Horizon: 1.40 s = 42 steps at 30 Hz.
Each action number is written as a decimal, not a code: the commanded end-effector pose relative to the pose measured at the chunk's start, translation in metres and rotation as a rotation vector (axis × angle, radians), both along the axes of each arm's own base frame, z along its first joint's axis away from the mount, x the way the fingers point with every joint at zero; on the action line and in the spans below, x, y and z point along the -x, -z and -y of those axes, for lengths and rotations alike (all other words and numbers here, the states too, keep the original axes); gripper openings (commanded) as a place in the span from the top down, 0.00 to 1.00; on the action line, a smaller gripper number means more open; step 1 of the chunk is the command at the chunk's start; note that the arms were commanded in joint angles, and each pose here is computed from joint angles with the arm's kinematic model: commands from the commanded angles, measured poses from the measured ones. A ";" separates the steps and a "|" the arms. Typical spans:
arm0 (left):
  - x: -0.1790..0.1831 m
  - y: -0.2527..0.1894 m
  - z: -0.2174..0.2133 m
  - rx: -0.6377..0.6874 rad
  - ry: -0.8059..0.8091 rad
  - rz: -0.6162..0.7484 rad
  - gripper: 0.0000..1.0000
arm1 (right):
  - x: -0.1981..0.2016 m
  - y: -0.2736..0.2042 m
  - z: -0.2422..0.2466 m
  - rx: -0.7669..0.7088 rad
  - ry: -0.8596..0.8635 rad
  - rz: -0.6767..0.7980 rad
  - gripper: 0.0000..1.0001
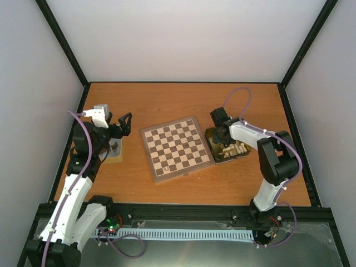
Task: Set up the chess pieces on the board
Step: Pick up the chess piece from the storage box, then place the chess piece on the chessboard.
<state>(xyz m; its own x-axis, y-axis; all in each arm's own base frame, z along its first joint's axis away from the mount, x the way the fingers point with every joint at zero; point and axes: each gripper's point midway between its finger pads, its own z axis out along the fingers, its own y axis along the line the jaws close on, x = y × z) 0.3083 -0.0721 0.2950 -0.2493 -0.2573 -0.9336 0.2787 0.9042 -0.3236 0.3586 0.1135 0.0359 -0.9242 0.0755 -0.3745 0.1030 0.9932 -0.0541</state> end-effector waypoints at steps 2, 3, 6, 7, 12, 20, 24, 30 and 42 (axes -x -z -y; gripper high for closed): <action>0.001 -0.016 0.003 0.005 0.015 0.041 0.00 | -0.002 -0.035 0.008 -0.004 0.027 0.077 0.92; 0.001 -0.015 0.003 0.005 0.015 0.041 0.00 | 0.000 -0.040 0.006 -0.016 0.026 0.085 0.92; 0.001 -0.016 0.003 0.005 0.016 0.042 0.00 | 0.002 -0.062 -0.001 -0.063 0.018 0.119 0.91; 0.001 -0.016 0.003 0.005 0.016 0.042 0.00 | 0.004 -0.068 -0.005 -0.074 0.011 0.125 0.91; 0.002 -0.016 0.003 0.007 0.019 0.044 0.00 | 0.013 -0.097 -0.043 -0.145 -0.050 0.166 0.90; 0.002 -0.017 0.004 0.007 0.020 0.045 0.00 | 0.035 -0.109 -0.151 -0.211 -0.263 0.155 0.89; 0.002 -0.017 0.003 0.007 0.017 0.048 0.00 | 0.051 -0.102 -0.202 -0.216 -0.378 0.124 0.90; 0.003 -0.018 0.003 0.008 0.016 0.050 0.00 | 0.068 -0.087 -0.239 -0.223 -0.464 0.076 0.89; 0.000 -0.016 0.003 0.010 0.017 0.043 0.00 | 0.088 -0.063 -0.250 -0.199 -0.527 -0.018 0.89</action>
